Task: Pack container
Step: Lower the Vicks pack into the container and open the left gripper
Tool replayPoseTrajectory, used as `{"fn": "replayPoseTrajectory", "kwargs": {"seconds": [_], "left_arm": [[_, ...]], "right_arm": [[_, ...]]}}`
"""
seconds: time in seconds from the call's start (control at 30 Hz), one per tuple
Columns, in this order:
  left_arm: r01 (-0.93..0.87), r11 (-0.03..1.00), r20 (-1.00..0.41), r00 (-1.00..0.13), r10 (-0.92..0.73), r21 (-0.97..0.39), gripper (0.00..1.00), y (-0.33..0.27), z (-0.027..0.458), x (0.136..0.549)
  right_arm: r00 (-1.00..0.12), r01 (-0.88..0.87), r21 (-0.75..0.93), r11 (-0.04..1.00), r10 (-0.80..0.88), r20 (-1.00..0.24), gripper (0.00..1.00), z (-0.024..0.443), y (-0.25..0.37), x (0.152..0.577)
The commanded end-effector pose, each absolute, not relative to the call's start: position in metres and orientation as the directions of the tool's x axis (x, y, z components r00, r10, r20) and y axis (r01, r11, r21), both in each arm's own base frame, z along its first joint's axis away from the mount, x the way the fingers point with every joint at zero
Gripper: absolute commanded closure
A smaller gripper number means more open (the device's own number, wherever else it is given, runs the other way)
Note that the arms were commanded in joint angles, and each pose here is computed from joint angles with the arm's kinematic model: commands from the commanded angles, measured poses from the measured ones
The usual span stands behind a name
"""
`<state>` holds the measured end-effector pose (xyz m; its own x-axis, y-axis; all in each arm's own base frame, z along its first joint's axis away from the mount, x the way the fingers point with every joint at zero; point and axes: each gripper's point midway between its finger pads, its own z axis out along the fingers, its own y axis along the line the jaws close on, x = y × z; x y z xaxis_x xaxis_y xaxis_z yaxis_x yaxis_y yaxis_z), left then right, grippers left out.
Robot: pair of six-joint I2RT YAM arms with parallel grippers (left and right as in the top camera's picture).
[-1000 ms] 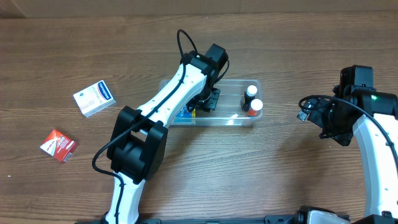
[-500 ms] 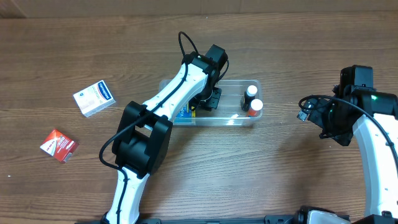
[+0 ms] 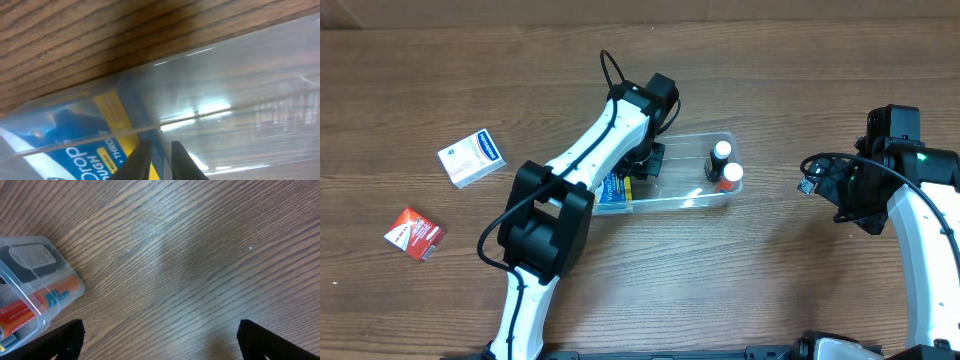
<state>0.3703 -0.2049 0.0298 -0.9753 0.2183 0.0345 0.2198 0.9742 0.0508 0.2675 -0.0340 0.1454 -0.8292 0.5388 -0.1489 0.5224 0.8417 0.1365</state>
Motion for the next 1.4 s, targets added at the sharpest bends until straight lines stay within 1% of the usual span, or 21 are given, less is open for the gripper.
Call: {"fn": "replayPoseTrajectory", "kwargs": {"seconds": [0.0,0.27,0.37,0.73,1.0,1.13,1.23,1.3,1.37], "left_arm": [[0.175,0.98,0.097,-0.981,0.165,0.097,0.83,-0.183,0.013,0.368],[0.172,0.98,0.092,-0.982,0.163,0.105,0.83,-0.177,0.014,0.371],[0.171,0.978,0.071,-0.984,0.164,0.116,0.83,-0.177,0.018,0.377],[0.114,0.989,0.003,-0.993,0.115,0.094,0.82,-0.165,0.041,0.406],[0.137,0.987,-0.005,-0.99,0.138,0.087,0.82,-0.17,0.049,0.406],[0.147,0.987,-0.08,-0.985,0.152,0.066,0.82,-0.18,0.085,0.417],[0.141,0.989,-0.169,-0.975,0.147,0.043,0.8,-0.181,0.138,0.421],[0.127,0.991,-0.22,-0.966,0.135,0.054,0.78,-0.173,0.171,0.417],[0.094,0.992,-0.286,-0.951,0.116,0.088,0.72,-0.155,0.208,0.413]], "right_arm": [[-0.828,0.518,0.148,0.843,0.537,-0.163,0.0,0.149,-0.034,0.268],[-0.828,0.518,0.148,0.843,0.537,-0.163,0.0,0.149,-0.034,0.268],[-0.828,0.518,0.148,0.843,0.537,-0.163,0.0,0.149,-0.034,0.268],[-0.828,0.518,0.148,0.843,0.537,-0.163,0.0,0.149,-0.034,0.268],[-0.828,0.518,0.148,0.843,0.537,-0.163,0.0,0.149,-0.034,0.268],[-0.828,0.518,0.148,0.843,0.537,-0.163,0.0,0.149,-0.034,0.268],[-0.828,0.518,0.148,0.843,0.537,-0.163,0.0,0.149,-0.034,0.268],[-0.828,0.518,0.148,0.843,0.537,-0.163,0.0,0.149,-0.034,0.268],[-0.828,0.517,0.148,0.843,0.537,-0.163,0.0,0.149,-0.034,0.268]]}}
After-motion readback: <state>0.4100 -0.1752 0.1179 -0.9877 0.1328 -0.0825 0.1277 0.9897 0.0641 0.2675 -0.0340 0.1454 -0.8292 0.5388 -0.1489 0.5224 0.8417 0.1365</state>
